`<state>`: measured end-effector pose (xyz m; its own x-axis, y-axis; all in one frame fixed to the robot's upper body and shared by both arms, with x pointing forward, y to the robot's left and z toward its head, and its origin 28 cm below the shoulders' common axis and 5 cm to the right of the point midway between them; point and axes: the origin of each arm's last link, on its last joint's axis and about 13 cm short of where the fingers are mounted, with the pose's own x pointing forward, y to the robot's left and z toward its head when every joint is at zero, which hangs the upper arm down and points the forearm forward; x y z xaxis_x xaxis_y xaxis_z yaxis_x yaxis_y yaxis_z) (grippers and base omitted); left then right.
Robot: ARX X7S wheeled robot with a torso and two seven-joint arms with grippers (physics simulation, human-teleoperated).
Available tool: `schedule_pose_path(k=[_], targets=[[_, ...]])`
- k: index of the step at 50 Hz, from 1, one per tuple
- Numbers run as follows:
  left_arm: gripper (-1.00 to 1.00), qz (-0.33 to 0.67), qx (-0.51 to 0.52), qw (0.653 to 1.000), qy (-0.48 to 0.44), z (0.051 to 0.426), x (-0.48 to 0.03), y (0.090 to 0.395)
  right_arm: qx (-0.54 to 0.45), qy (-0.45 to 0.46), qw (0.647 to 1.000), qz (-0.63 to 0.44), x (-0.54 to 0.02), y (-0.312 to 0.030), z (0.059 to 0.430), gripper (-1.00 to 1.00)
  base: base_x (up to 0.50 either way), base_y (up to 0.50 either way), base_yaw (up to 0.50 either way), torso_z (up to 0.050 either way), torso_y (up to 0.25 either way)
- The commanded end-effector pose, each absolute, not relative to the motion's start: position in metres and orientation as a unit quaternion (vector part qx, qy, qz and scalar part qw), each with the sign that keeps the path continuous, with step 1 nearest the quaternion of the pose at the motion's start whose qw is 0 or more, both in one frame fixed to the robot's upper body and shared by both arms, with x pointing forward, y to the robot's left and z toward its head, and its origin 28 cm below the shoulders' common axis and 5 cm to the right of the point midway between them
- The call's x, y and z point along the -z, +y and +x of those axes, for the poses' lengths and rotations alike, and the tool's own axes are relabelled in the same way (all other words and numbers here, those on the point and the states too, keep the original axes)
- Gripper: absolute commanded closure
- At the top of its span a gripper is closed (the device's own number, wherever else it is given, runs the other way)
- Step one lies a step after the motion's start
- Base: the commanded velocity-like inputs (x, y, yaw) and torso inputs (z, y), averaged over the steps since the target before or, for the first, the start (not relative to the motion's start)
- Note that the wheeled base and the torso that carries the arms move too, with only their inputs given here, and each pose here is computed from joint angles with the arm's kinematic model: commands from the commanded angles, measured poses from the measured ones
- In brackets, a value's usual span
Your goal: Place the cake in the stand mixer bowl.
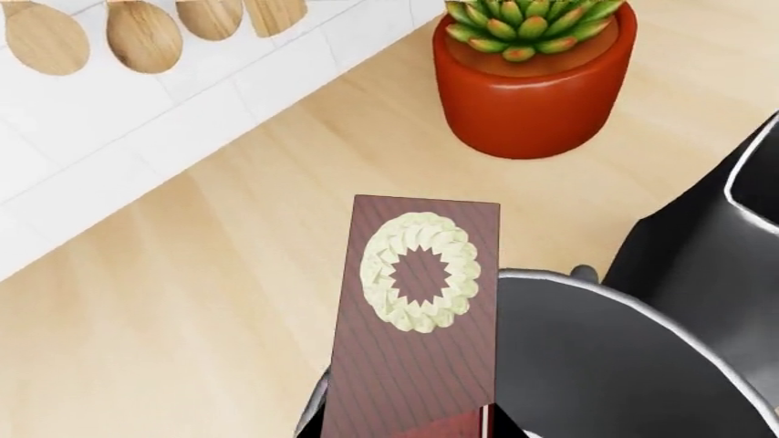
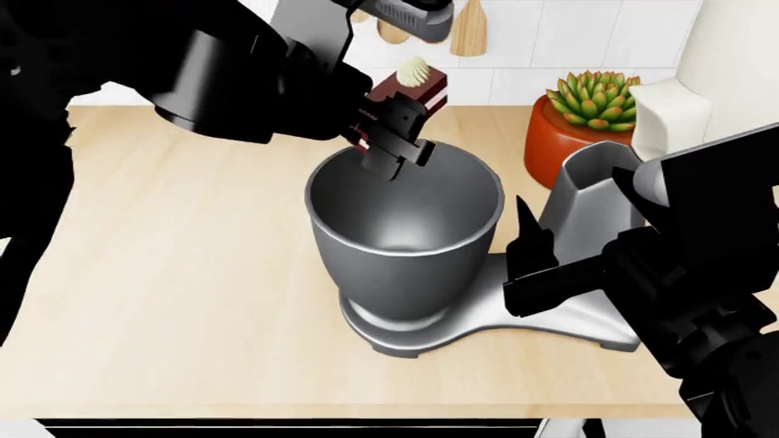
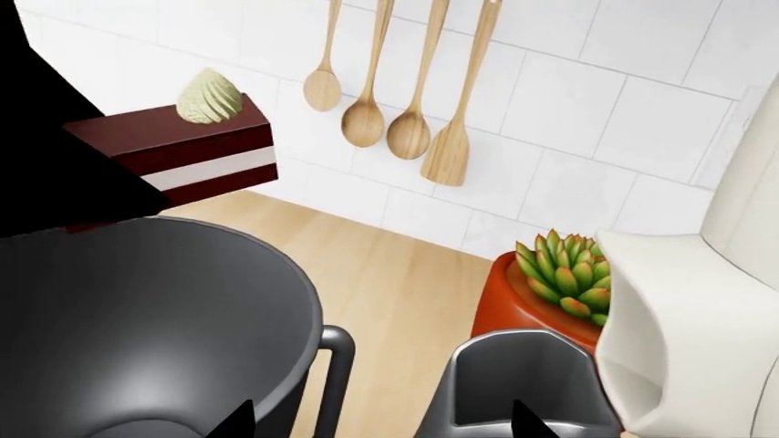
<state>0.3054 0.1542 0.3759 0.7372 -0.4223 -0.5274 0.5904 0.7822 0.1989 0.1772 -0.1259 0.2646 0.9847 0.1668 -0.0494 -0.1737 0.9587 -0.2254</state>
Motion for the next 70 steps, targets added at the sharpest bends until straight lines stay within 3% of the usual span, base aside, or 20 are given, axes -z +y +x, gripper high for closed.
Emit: schedule_pose_path(k=[1,53,54,70], targets=[[1.00,0.203,0.301,0.898,0.249,0.310,-0.368,0.143,-0.087,0.016,0.990,-0.114,-0.264,-0.127,0.178,-1.00,0.00,0.00,0.00,0.000,0.000],[1.00,0.230,0.315,0.870,0.302,0.309,-0.352,0.137,-0.085,0.021,0.990,-0.113,-0.260,-0.127,0.183,-1.00,0.00,0.00,0.00,0.000,0.001],[-1.00,0.227,0.310,0.873,0.301,0.310,-0.353,0.137,-0.085,0.020,0.990,-0.113,-0.260,-0.127,0.183,-1.00,0.00,0.00,0.00,0.015,0.000],[-1.00,0.202,0.289,0.901,0.251,0.310,-0.372,0.140,-0.083,0.018,0.990,-0.113,-0.261,-0.128,0.182,-1.00,0.00,0.00,0.00,0.000,0.000]])
